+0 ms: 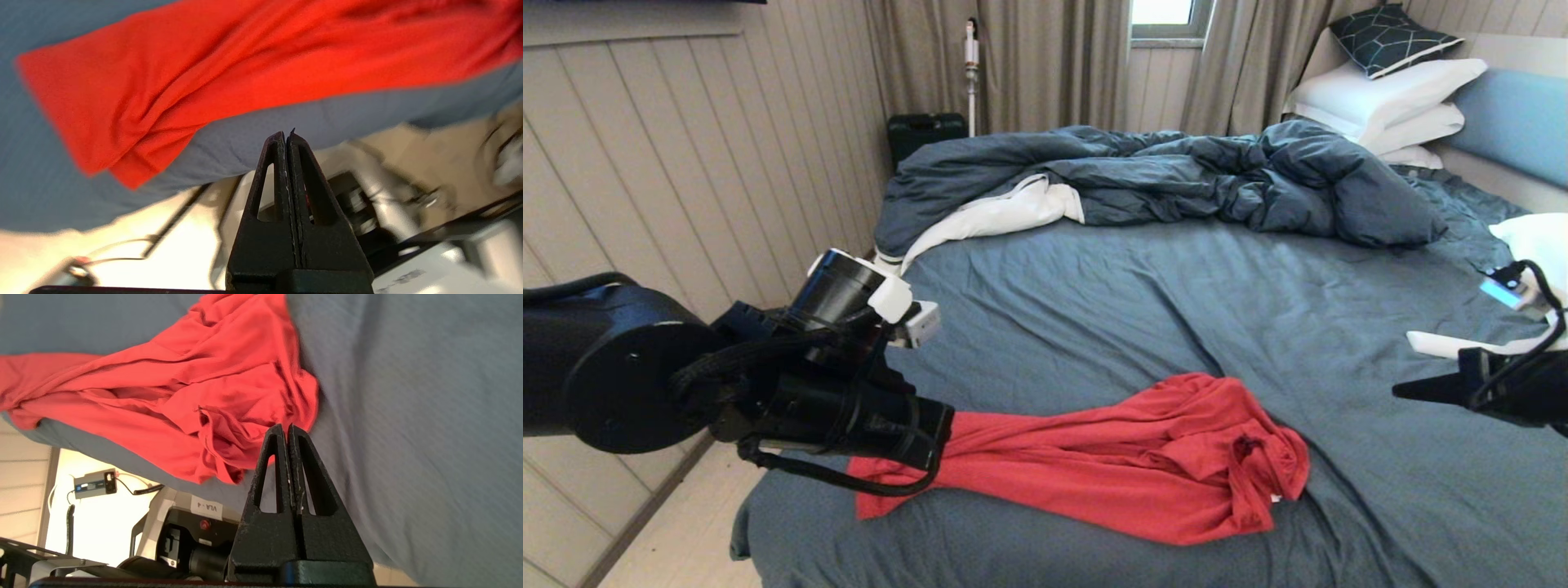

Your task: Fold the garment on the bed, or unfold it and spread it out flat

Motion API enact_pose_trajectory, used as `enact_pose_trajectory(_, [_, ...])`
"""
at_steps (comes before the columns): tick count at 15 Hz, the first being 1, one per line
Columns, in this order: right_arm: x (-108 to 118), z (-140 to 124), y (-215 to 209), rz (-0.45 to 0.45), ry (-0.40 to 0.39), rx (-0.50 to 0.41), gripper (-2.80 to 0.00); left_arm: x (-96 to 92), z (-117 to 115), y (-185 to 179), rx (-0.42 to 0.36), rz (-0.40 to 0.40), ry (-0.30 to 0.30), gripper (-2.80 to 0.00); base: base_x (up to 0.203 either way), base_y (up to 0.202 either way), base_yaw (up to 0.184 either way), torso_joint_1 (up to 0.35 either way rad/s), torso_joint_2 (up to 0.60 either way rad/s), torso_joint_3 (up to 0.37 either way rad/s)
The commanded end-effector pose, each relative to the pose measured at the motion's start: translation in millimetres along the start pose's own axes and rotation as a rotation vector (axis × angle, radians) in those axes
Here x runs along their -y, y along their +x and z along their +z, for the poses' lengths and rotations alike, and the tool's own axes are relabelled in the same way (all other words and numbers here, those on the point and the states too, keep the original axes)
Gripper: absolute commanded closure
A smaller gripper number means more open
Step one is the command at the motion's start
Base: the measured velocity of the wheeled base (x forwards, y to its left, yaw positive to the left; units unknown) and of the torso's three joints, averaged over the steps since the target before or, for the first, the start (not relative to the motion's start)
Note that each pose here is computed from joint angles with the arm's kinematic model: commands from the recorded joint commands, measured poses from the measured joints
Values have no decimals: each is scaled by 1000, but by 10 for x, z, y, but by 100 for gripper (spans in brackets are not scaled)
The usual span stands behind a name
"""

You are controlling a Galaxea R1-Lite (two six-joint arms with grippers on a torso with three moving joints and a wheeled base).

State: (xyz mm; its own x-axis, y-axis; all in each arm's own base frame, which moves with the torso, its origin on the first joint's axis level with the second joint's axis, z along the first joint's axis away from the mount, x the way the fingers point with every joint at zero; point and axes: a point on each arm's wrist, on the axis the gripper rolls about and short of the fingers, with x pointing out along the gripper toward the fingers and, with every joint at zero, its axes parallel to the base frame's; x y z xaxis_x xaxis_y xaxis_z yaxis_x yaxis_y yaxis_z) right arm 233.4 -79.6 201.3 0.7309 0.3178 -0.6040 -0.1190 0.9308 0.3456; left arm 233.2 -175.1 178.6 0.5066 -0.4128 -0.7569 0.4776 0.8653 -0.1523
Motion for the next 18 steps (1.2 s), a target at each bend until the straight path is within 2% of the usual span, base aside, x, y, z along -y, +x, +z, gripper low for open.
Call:
enact_pose_trajectory(1, [34, -81, 89, 12, 10, -22, 0, 11, -49, 264, -77, 9, 76, -24, 0, 0, 0, 0, 0, 0])
enact_pose_trajectory(2, [58, -107, 134, 22, 16, -31, 0, 7, -63, 336, -96, 12, 102, -280, 0, 0, 0, 0, 0, 0])
enact_pose_trajectory(5, [148, -127, 244, 58, 39, -49, 0, 2, -47, 560, -116, 31, 142, -280, 0, 0, 0, 0, 0, 0])
enact_pose_trajectory(7, [175, -138, 269, 57, 49, -58, 0, 2, -4, 736, -63, 48, 182, -280, 0, 0, 0, 0, 0, 0])
enact_pose_trajectory(9, [177, -143, 274, 61, 50, -60, 0, -10, -16, 841, -48, 58, 227, -280, 0, 0, 0, 0, 0, 0])
enact_pose_trajectory(14, [191, -164, 292, 62, 55, -69, 0, -228, -24, 947, -73, 99, 204, -280, 0, 0, 0, 0, 0, 0])
enact_pose_trajectory(18, [207, -169, 302, 65, 58, -72, 0, -422, -16, 1091, -62, 146, 217, -280, 0, 0, 0, 0, 0, 0])
